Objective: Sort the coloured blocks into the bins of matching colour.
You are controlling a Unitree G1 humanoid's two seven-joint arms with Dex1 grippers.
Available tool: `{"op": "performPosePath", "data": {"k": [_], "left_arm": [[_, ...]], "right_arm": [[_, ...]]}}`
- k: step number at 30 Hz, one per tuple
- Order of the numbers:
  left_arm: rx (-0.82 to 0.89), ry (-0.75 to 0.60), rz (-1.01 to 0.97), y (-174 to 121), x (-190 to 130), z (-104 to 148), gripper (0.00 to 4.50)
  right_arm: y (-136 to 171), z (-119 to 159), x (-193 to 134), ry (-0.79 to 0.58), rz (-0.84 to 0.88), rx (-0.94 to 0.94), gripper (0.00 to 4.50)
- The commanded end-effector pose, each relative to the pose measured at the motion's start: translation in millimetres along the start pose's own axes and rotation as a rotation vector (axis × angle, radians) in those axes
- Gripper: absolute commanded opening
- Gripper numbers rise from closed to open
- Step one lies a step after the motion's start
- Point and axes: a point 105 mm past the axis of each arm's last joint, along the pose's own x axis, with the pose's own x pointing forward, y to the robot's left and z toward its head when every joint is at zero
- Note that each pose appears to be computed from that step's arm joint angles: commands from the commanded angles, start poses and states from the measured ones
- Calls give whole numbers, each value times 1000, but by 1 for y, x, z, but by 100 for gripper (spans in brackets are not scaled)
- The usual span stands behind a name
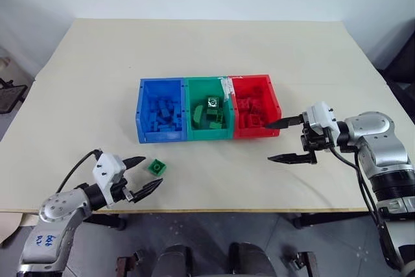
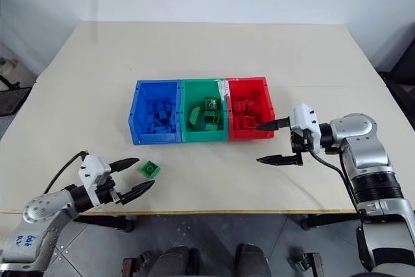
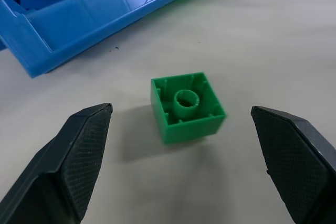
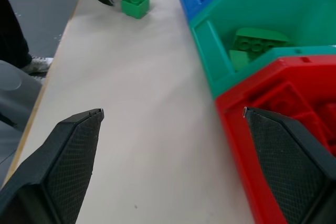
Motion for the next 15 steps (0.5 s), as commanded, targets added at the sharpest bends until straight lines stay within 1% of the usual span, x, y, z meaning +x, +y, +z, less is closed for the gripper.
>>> {"op": "performPosePath", "data": {"k": [1, 3, 6, 10, 12, 14, 15], "left_arm": [[27, 12, -7, 1, 9, -2, 450], [32, 41, -11, 1, 17, -4, 450], [54, 28, -43, -2, 25, 1, 391], [41, 31, -70, -8, 25, 1, 266], [36, 8, -86, -12, 24, 7, 207], [49, -26, -102, -17, 25, 19, 149], [60, -38, -110, -19, 27, 26, 150]], "right_arm": [[2, 11, -6, -23, -4, -36, 446], [3, 11, -5, -23, -9, -34, 446], [3, 11, -5, -22, -16, -32, 450], [5, 11, -6, -17, -23, -30, 450], [5, 10, -7, -13, -28, -29, 450], [5, 10, -8, -10, -33, -29, 450], [5, 10, -9, -9, -37, -29, 450]]}}
